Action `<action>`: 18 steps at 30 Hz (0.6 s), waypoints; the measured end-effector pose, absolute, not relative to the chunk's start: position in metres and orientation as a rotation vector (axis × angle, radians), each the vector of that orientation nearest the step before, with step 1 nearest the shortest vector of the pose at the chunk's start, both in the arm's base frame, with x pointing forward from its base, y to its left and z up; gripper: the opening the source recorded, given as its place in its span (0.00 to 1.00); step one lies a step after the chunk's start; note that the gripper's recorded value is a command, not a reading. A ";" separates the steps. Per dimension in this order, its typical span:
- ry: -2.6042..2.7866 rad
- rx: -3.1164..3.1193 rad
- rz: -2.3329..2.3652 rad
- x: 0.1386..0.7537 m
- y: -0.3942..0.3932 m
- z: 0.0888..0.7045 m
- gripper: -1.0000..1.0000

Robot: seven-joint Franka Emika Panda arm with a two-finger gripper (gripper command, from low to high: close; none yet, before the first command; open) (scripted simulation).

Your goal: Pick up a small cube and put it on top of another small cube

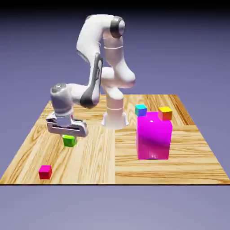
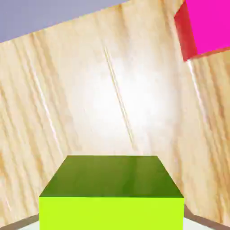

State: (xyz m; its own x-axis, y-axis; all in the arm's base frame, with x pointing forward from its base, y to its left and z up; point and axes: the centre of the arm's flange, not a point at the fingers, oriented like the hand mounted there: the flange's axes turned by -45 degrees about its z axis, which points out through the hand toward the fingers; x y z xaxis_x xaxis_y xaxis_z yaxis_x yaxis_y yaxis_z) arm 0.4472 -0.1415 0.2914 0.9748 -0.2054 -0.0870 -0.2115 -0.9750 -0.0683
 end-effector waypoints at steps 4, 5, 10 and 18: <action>0.160 -3.048 0.130 0.459 -0.020 0.347 0.00; 0.119 -3.051 0.135 0.456 0.011 0.361 0.00; -0.110 -3.082 0.164 0.401 0.160 0.421 0.00; -0.306 -3.129 0.179 0.310 0.264 0.428 0.00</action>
State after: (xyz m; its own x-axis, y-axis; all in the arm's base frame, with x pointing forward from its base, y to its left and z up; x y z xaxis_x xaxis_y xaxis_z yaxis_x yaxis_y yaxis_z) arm 0.3101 0.2640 0.4280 0.9747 0.1927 -0.1135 0.1935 -0.9811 -0.0036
